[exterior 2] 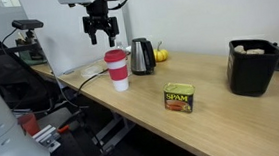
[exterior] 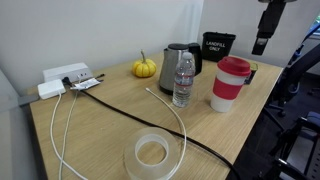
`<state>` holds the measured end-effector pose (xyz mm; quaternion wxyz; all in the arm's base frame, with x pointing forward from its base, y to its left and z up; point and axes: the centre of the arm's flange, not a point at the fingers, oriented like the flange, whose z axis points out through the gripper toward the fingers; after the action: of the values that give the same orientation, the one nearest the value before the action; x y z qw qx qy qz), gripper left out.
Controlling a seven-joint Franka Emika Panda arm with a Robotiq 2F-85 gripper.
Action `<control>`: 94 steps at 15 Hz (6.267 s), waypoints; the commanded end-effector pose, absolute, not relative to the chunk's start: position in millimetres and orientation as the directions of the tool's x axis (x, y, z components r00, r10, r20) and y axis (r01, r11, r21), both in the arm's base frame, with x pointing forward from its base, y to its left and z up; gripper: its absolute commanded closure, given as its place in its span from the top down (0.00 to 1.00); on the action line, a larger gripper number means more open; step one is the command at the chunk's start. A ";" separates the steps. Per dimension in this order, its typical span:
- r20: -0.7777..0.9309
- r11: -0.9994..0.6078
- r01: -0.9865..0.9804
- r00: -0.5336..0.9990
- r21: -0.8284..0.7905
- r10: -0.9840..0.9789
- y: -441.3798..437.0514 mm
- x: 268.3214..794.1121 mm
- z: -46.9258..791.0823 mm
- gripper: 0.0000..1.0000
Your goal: Take the lid on the cup and put it on the table
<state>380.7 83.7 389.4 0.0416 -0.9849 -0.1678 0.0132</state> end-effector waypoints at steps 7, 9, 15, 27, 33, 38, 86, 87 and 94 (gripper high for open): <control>0.058 -0.958 0.286 0.957 -0.012 0.285 91.0 391.5 352.7 1.00; 0.063 -0.959 0.284 0.957 -0.002 0.283 91.3 392.2 350.5 1.00; 0.065 -0.959 0.282 0.957 0.023 0.283 92.6 393.5 342.6 1.00; 0.108 -0.964 0.266 0.958 0.024 0.267 95.1 398.6 342.6 0.61; 0.099 -0.963 0.270 0.958 -0.007 0.268 88.8 396.1 350.0 0.61; 0.091 -0.960 0.277 0.958 -0.043 0.273 80.6 395.1 357.9 0.61; 0.131 -0.944 0.331 0.936 -0.004 0.327 77.1 397.8 349.6 0.65; 0.135 -0.944 0.329 0.936 -0.006 0.325 75.4 396.4 352.7 0.65; 0.177 -0.960 0.280 0.946 -0.021 0.272 58.4 393.4 381.8 0.65</control>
<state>399.3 69.7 370.5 0.0204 -0.9852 -0.1494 -0.0821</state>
